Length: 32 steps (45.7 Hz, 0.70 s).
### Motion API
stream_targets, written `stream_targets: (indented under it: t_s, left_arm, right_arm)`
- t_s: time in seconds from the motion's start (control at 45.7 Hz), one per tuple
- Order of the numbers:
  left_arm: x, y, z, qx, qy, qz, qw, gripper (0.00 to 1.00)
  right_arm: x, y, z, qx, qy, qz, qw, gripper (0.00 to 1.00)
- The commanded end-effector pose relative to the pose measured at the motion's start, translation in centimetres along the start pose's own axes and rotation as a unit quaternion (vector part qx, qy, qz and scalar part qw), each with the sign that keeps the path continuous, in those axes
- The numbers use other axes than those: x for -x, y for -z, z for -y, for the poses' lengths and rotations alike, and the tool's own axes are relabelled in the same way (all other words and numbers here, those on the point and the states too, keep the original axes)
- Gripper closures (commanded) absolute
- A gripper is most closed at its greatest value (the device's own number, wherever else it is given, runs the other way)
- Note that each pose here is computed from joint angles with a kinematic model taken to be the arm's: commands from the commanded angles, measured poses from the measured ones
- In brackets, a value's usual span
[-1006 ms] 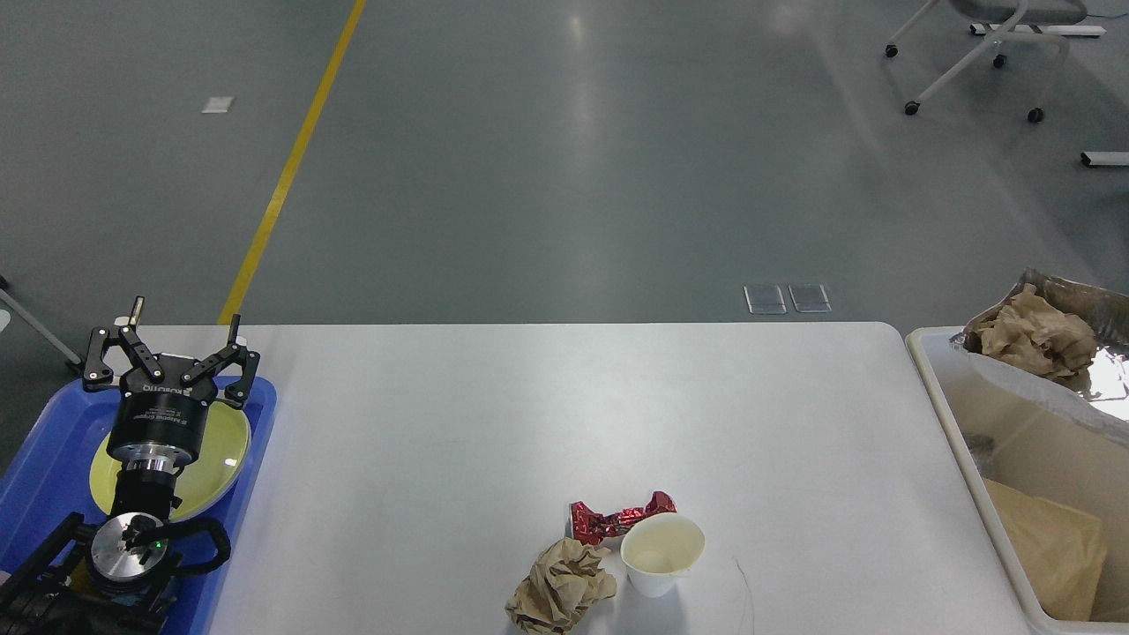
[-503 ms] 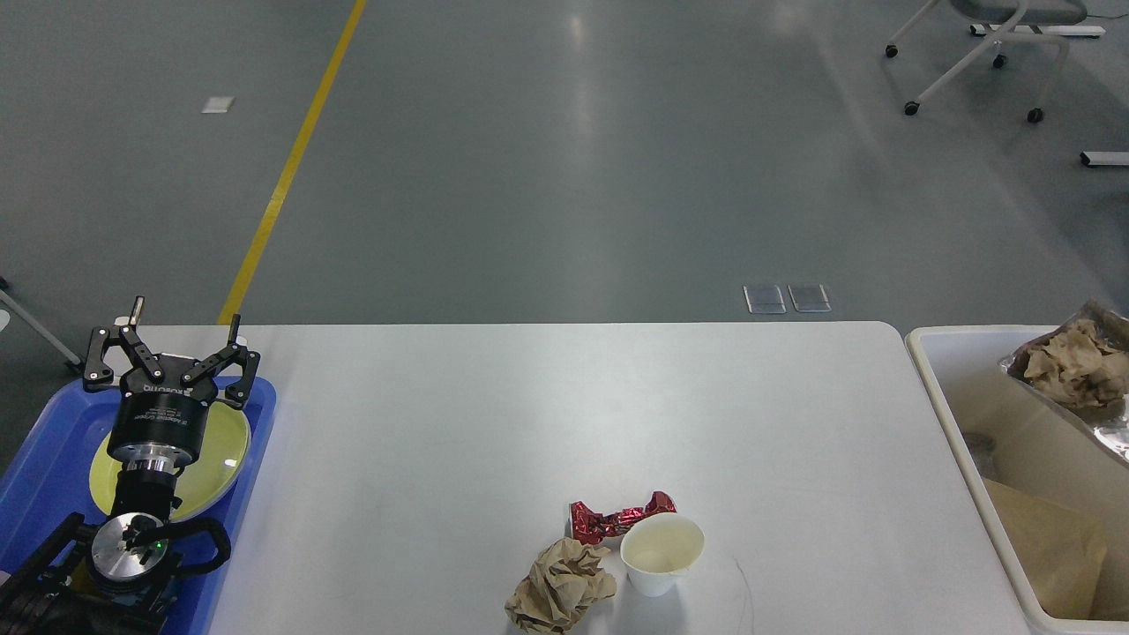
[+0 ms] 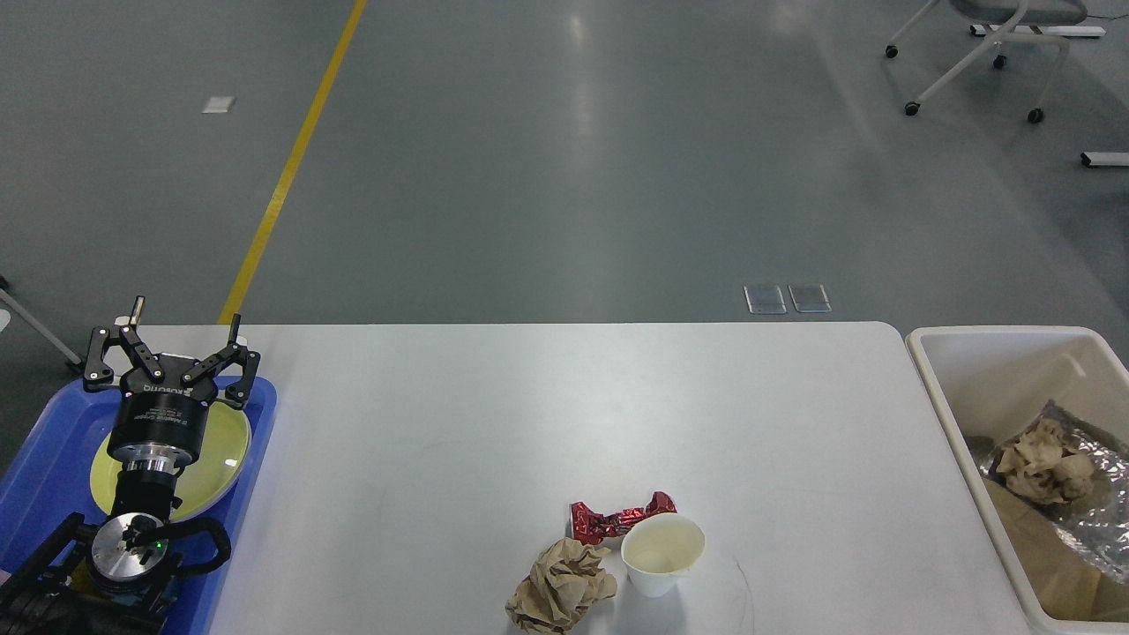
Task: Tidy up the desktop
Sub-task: 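Lift the foil tray with crumpled paper and drop it into the bin, then raise the right gripper out of the bin toward the crumpled paper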
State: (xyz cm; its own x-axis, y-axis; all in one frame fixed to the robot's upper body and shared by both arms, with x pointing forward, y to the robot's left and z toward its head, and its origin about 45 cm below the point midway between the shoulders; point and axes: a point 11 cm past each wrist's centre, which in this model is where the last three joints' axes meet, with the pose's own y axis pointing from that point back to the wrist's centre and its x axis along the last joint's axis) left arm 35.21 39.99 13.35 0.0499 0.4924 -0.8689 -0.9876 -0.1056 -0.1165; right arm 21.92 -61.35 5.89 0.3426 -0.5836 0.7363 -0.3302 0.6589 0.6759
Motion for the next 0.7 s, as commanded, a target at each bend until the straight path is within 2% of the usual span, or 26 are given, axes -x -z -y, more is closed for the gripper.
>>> stream_targets:
  t_s: [0.0, 0.131, 0.153, 0.197, 0.219, 0.241, 0.328, 0.525, 0.678]
  left_arm:
    - [0.0, 0.0, 0.0, -0.001, 0.000, 0.000, 1.000, 0.04]
    - [0.0, 0.0, 0.0, -0.001, 0.000, 0.000, 1.000, 0.04]
    - [0.0, 0.0, 0.0, 0.000, 0.000, 0.000, 1.000, 0.04]
    - [0.0, 0.0, 0.0, 0.000, 0.000, 0.000, 1.000, 0.04]
    - [0.0, 0.0, 0.0, 0.000, 0.000, 0.000, 1.000, 0.04]
    - [0.0, 0.0, 0.0, 0.000, 0.000, 0.000, 1.000, 0.04]
    - [0.0, 0.0, 0.0, -0.001, 0.000, 0.000, 1.000, 0.04]
    - [0.0, 0.0, 0.0, 0.000, 0.000, 0.000, 1.000, 0.04]
    - [0.0, 0.0, 0.0, 0.000, 0.000, 0.000, 1.000, 0.04]
  right_arm:
    - [0.7, 0.0, 0.0, 0.000, -0.004, 0.004, 1.000, 1.00]
    - [1.1, 0.7, -0.1, -0.006, -0.027, 0.007, 1.000, 1.00]
    - [1.1, 0.8, -0.1, -0.007, -0.031, 0.007, 0.999, 0.91]
    - [0.9, 0.8, -0.1, -0.008, -0.040, 0.008, 0.999, 0.48]
    - [0.9, 0.8, -0.1, -0.008, -0.042, 0.008, 0.999, 0.30]
    - [0.9, 0.9, -0.1, -0.009, -0.042, 0.008, 0.999, 0.21]
    - [1.4, 1.3, -0.1, -0.011, -0.040, 0.008, 0.999, 0.00]
    - [2.0, 1.4, -0.2, -0.014, -0.032, -0.001, 0.999, 0.00]
    - [1.0, 2.5, -0.3, -0.022, -0.034, -0.004, 0.999, 0.00]
